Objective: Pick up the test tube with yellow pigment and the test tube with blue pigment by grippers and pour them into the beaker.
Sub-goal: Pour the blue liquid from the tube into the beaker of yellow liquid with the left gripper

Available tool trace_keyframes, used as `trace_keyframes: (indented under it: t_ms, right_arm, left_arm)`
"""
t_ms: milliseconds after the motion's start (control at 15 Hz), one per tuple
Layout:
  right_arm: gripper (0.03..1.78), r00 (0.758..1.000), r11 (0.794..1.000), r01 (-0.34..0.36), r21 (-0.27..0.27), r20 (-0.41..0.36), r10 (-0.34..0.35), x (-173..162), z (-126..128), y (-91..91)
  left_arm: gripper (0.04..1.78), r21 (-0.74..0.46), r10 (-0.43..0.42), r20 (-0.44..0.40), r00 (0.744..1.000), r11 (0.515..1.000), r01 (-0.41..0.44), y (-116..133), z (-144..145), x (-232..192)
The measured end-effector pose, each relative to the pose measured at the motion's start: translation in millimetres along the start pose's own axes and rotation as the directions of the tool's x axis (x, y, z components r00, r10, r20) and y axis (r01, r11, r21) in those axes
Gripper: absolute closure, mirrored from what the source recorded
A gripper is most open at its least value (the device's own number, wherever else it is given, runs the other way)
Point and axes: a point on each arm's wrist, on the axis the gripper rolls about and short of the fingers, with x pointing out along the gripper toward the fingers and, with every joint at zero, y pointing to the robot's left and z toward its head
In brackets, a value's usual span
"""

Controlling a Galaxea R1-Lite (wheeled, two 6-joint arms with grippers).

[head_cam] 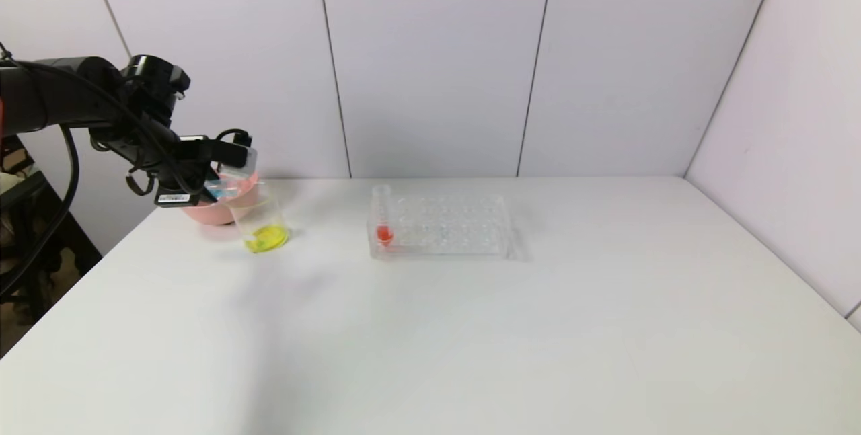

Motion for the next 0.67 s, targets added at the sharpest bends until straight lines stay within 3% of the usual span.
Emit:
trace_keyframes:
  t_ms: [667]
  right_arm:
    - [0.10, 1.000, 1.000, 0.000, 0.001, 0.000, 0.000, 0.0, 0.0, 0.0]
  left_arm:
    - [1.38, 0.018, 0.019, -0.088, 0.996, 1.000, -0.017, 1.3, 7.5, -2.4]
